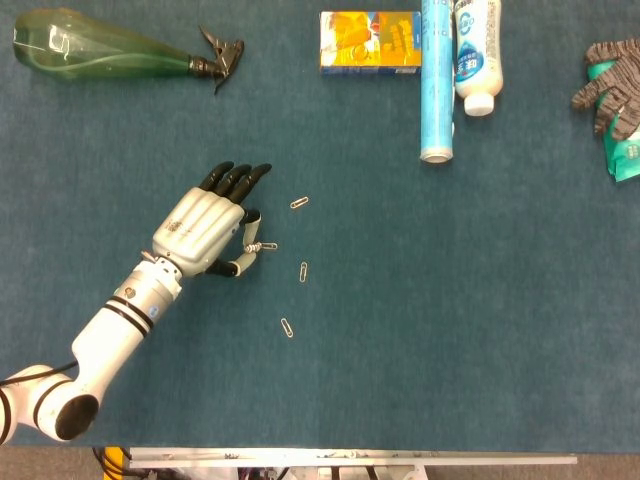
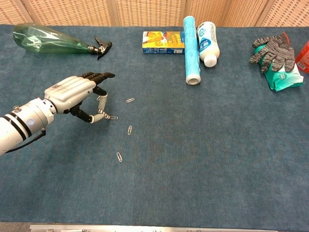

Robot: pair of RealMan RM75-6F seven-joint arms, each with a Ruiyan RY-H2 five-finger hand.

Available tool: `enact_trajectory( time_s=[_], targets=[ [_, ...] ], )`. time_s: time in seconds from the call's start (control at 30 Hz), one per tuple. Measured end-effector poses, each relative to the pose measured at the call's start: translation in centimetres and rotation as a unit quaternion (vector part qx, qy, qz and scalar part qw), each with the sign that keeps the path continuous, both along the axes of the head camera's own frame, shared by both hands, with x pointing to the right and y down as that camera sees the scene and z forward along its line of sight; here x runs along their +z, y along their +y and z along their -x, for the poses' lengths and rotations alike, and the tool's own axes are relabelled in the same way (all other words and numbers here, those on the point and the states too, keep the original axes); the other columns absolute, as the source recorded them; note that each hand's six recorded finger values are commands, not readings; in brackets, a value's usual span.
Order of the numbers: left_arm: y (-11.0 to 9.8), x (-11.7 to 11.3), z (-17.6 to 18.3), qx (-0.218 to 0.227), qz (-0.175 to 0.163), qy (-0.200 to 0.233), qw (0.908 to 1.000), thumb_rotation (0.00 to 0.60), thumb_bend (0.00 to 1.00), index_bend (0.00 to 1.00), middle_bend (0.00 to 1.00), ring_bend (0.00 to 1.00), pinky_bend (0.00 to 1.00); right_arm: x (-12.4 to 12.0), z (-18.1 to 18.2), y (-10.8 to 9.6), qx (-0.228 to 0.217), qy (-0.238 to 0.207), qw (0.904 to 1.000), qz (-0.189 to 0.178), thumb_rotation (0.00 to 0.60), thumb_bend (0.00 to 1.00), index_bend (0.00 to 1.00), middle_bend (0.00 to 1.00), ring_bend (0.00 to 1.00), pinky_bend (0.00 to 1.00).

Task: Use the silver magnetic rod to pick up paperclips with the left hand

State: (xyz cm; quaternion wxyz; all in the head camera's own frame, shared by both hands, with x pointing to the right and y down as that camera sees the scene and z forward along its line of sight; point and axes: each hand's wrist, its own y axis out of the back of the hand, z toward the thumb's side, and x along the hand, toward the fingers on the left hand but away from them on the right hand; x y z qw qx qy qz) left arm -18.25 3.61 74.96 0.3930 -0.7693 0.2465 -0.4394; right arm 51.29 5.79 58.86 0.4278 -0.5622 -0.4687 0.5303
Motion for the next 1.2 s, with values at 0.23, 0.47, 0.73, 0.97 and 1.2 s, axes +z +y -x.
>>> enact_trajectory(
  time_s=[0.23,0.47,0.73,0.97,1.2],
  targets=[
    [-1.3,-0.7,0.4,-0.013,-0.015,0.002,0.9998,0.6,0.32,0.58,0.0,0.0,0.0,0.0,-0.1,0.0,0.001,0.001,1.0,0.001,0.6,0.11,0.42,0.26,0.24,0.41],
    [-2.9,-1.2,1.2,-0.032,-0.026,-0.003,0.9992,0.6,0.32,0.58,0.0,0.0,0.0,0.1,0.0,0.0,0.0,0.001,1.0,0.002,0.6,0.11,0.42,0.26,0.24,0.41],
    [-3.7,-0.7,1.6,-0.043,-0.024,-0.011,0.9988,0.6,0.32,0.58,0.0,0.0,0.0,0.3,0.2,-0.1,-0.001,0.001,1.0,0.004,0.6,0.11,0.42,0.26,0.24,0.41],
    [-4.4,0.2,1.2,-0.045,-0.02,-0.017,0.9987,0.6,0.32,0.58,0.0,0.0,0.0,0.3,0.2,0.0,-0.001,0.001,1.0,0.006,0.6,0.11,0.42,0.26,0.24,0.41],
    [-4.9,0.8,1.2,-0.049,-0.017,-0.023,0.9984,0.6,0.32,0.58,0.0,0.0,0.0,0.3,-0.1,0.1,0.002,0.001,1.0,0.008,0.6,0.11,0.42,0.26,0.24,0.41]
  ],
)
